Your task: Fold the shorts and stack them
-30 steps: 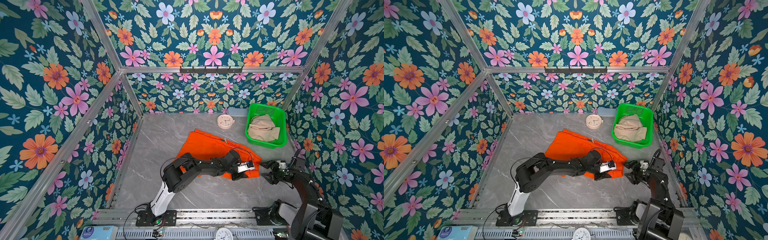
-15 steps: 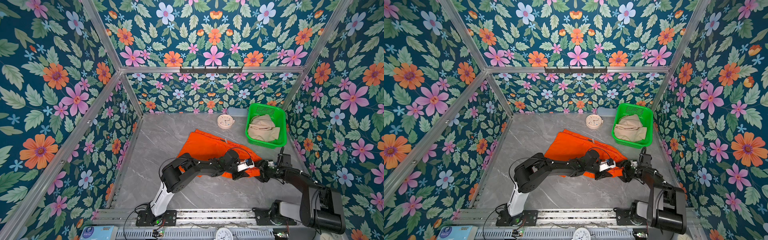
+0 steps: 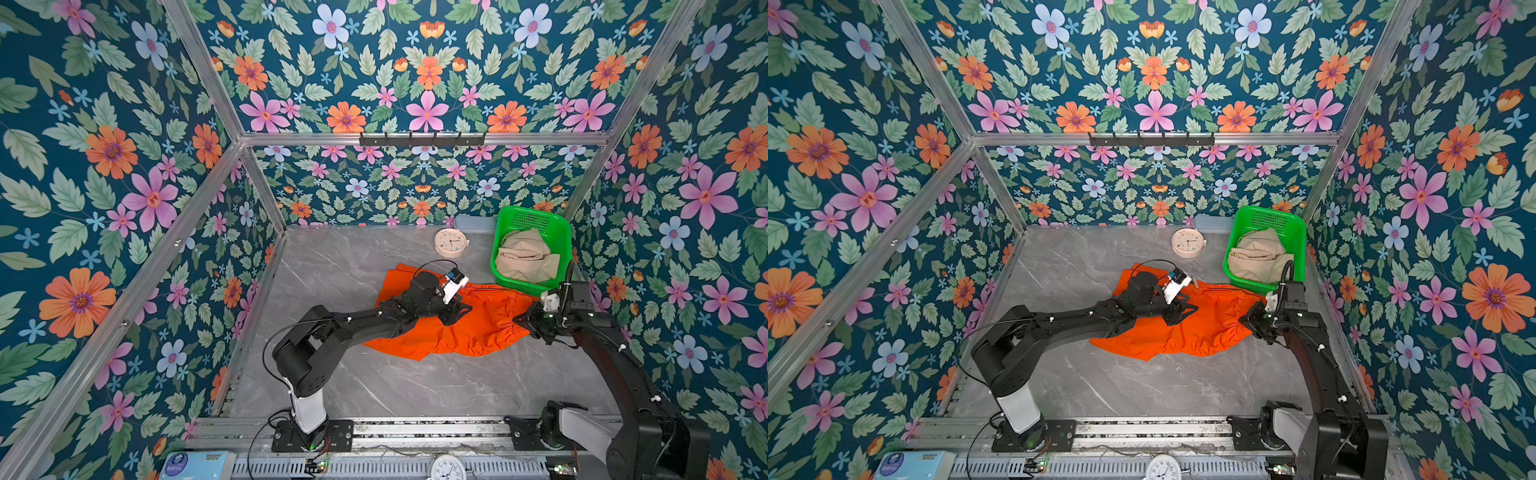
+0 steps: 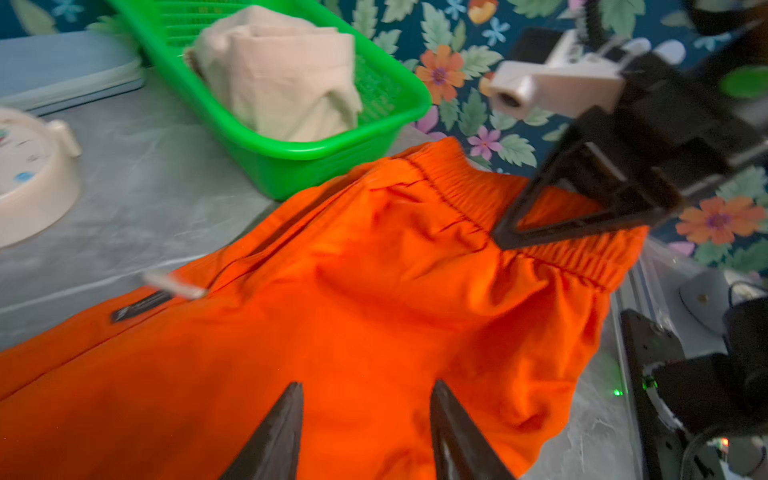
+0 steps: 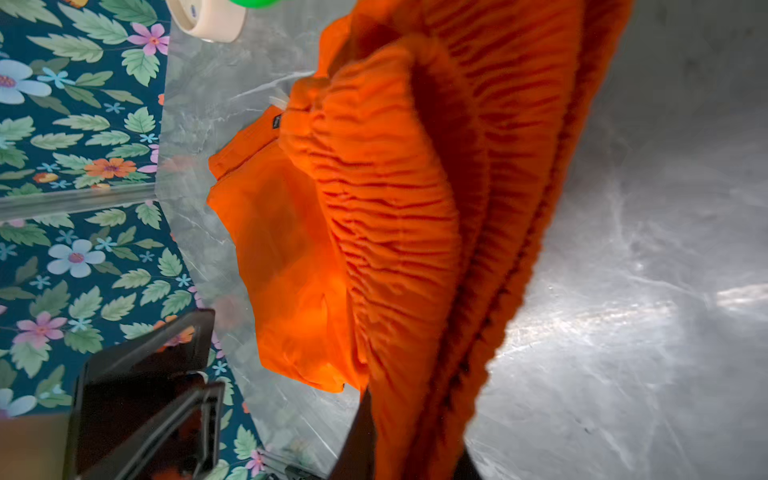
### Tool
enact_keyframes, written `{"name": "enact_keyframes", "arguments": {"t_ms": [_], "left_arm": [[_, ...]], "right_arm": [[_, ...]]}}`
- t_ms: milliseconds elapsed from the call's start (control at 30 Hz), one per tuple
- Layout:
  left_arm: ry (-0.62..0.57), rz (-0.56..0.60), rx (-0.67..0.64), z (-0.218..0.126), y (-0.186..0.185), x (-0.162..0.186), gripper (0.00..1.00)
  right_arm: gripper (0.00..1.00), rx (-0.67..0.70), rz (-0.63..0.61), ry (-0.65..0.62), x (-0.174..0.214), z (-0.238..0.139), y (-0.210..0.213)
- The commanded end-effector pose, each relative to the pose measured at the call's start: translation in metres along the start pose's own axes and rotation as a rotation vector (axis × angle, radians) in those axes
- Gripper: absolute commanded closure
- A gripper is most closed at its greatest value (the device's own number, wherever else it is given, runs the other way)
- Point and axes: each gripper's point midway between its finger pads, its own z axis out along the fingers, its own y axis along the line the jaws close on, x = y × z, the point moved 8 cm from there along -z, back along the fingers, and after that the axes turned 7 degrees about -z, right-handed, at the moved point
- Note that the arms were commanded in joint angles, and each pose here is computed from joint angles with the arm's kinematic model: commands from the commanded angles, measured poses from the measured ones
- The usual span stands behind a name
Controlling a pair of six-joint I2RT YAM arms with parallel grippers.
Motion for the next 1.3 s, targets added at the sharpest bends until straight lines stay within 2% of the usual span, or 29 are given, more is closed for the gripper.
{"name": "enact_keyframes", "arguments": {"t_ms": [0, 100, 200, 433, 667, 933, 1067, 1267], "left_arm": [[0.019, -0.237, -0.217, -0.026, 0.043, 0.005, 0.49], [0.017, -0.372, -0.358, -0.056, 0.079, 0.016, 0.49], [0.015, -0.46, -0.442, -0.081, 0.103, 0.03, 0.49], [-0.004, -0.637, -0.464, -0.11, 0.134, 0.061, 0.51], [0.022, -0.708, -0.373, -0.097, 0.14, 0.08, 0.58], [0.046, -0.741, -0.378, -0.089, 0.148, 0.1, 0.75], [0.056, -0.75, -0.372, -0.086, 0.15, 0.106, 0.78], [0.061, -0.754, -0.371, -0.083, 0.153, 0.111, 0.79]], "right_arm": [[0.93, 0.139, -0.123, 0.008, 0.002, -0.018, 0.007], [0.93, 0.182, -0.225, -0.025, -0.009, -0.034, 0.029], [0.93, 0.211, -0.329, -0.041, -0.018, -0.041, 0.054], [0.93, 0.329, -0.559, -0.021, -0.033, -0.029, 0.116], [0.93, 0.419, -0.728, 0.002, -0.028, 0.002, 0.174], [0.93, 0.448, -0.848, 0.093, 0.006, 0.061, 0.223], [0.93, 0.443, -0.879, 0.157, 0.024, 0.089, 0.239], [0.92, 0.412, -0.839, 0.249, 0.045, 0.131, 0.248]]}}
